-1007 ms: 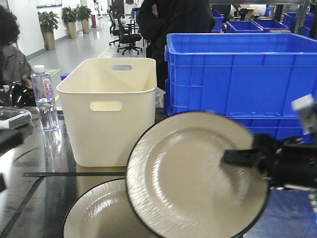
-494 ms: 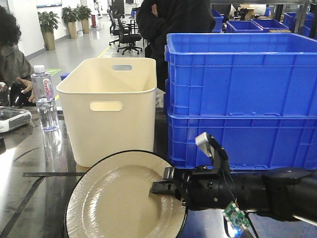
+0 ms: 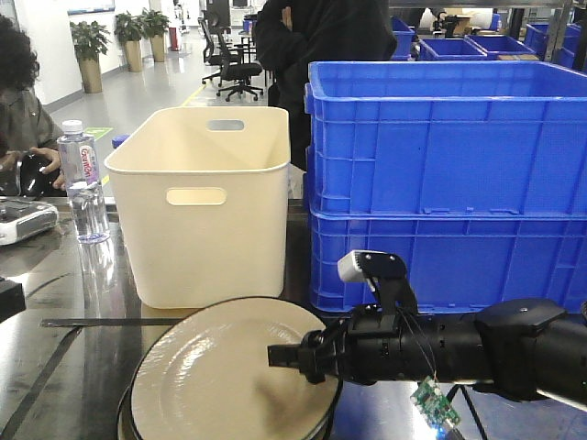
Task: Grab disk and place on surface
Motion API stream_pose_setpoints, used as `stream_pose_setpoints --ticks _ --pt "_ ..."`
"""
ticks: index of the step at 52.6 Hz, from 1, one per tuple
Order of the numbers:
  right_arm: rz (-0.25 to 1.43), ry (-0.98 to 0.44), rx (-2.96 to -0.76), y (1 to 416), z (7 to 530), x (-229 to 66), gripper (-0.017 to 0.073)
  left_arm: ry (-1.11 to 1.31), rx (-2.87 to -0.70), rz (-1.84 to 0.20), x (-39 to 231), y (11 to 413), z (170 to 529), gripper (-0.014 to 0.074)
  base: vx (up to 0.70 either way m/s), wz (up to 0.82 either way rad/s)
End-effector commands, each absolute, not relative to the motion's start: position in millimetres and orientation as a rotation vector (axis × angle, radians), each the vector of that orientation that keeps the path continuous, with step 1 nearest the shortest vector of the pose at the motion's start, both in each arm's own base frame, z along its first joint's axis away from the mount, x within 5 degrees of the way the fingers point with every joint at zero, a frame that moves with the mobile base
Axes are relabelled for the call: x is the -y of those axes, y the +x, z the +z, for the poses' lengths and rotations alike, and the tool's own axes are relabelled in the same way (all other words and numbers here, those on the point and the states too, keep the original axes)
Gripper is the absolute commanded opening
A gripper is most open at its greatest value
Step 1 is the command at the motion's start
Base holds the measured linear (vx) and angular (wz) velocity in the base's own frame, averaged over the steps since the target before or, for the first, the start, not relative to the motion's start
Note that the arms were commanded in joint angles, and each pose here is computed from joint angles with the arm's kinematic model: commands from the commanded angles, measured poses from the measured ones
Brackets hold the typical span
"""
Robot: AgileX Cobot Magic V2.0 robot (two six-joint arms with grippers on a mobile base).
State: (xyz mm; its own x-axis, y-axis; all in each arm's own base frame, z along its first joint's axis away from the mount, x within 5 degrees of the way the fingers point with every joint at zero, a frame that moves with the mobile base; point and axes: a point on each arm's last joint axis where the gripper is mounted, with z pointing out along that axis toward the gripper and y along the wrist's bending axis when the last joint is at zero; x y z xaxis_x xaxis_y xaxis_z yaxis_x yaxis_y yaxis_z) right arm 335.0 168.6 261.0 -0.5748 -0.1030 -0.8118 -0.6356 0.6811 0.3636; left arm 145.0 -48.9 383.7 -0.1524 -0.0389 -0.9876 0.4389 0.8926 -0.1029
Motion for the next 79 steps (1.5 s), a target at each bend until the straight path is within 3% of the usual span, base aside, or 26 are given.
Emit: stream_pose_setpoints --ticks 1,9,19,23,30,42,54,66,79 --pt "0.674 -0.598 -1.917 333 305 -157 0.0614 0.294 -1.647 -0.412 47 143 394 -0.0002 0.0 0.0" --pt "0.447 -0.507 -1.841 330 334 -132 0.0583 0.296 -1.723 -0.347 43 144 387 -0.0002 0.0 0.0" --pt "0.358 -0.418 -1.751 309 375 -101 0.0459 0.311 -1.892 -0.209 35 149 370 -0.0002 0.0 0.0" --pt "0.322 -0.391 -1.734 293 387 -87 0.0315 0.301 -1.971 -0.158 32 151 362 -0.0002 0.0 0.0" --pt "0.226 -0.387 -1.708 252 401 -66 -0.0016 0.234 -2.091 -0.105 25 153 349 -0.0002 0.0 0.0" --pt "0.159 -0.346 -1.716 181 385 -46 -0.0009 0.216 -2.177 -0.074 21 143 314 -0.0002 0.0 0.0" --pt "0.129 -0.277 -1.617 117 337 -29 -0.0009 0.175 -2.026 -0.122 18 103 297 -0.0002 0.0 0.0" --pt "0.106 -0.21 -1.541 98 308 -20 -0.0009 0.16 -1.859 -0.13 14 70 292 -0.0002 0.0 0.0" --pt "0.112 -0.211 -1.555 98 304 -20 -0.0009 0.159 -1.832 -0.129 13 66 293 -0.0002 0.0 0.0"
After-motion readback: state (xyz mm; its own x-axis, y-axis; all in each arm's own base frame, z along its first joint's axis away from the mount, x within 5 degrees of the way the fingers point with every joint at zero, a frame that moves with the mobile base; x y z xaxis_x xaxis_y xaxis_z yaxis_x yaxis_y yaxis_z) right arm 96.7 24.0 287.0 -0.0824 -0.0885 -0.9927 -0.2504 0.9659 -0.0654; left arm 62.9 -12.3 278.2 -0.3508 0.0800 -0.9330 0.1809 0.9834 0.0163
